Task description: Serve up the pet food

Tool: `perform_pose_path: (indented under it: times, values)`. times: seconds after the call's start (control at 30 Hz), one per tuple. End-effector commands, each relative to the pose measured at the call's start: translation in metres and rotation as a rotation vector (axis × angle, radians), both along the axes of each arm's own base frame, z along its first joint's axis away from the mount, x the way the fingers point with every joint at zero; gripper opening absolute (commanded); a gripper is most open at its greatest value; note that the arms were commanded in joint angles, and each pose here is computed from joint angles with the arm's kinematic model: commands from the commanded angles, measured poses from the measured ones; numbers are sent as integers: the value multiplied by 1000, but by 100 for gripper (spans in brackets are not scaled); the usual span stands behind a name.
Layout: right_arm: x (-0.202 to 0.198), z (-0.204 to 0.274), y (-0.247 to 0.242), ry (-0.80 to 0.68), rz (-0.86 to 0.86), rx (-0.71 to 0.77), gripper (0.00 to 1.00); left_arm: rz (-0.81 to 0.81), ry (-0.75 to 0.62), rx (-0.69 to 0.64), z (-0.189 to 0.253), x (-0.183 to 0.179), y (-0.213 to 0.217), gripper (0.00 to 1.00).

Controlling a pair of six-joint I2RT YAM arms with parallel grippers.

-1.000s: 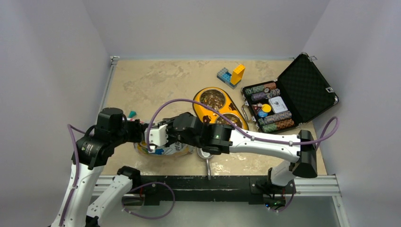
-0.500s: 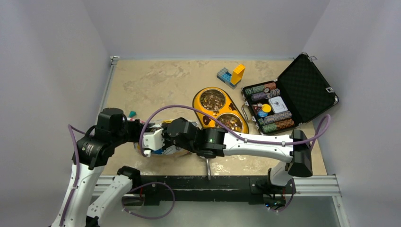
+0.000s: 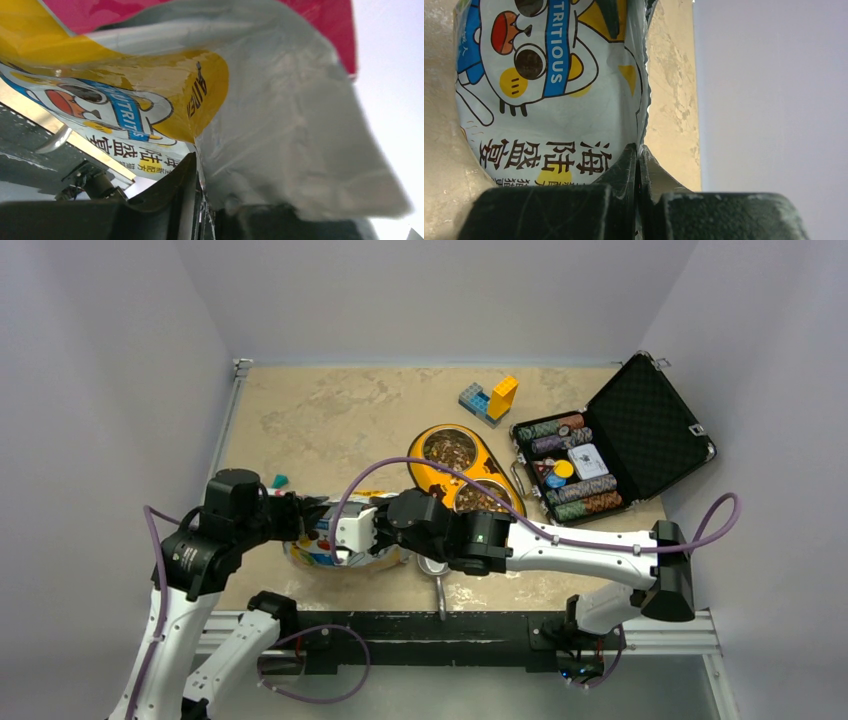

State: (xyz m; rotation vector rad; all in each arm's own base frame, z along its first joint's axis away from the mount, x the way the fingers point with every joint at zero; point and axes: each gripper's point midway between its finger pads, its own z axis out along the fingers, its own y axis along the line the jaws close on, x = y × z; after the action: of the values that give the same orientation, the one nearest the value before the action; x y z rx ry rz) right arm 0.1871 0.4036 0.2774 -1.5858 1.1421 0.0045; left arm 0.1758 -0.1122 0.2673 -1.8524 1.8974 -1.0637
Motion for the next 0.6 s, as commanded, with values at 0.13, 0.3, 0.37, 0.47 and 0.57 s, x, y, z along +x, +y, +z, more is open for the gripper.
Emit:
perform_pose_path:
  times: [0.13, 0.3, 0.37, 0.47, 0.57]
  values:
    - [13, 57, -2, 20, -106, 153, 0, -68, 0, -40, -2, 11, -17, 25]
    - [12, 63, -5, 23, -113, 158, 2, -32, -32, -48, -1, 19, -15, 0]
    - [17, 61, -15, 32, -147, 174, 21, -16, -28, -26, 1, 19, -10, 0]
    - [26, 55, -32, 60, -193, 233, 37, -7, -21, -3, 4, 15, -6, 0]
    - [32, 41, -39, 84, -217, 212, 37, -11, -25, -29, 4, 15, -9, 0]
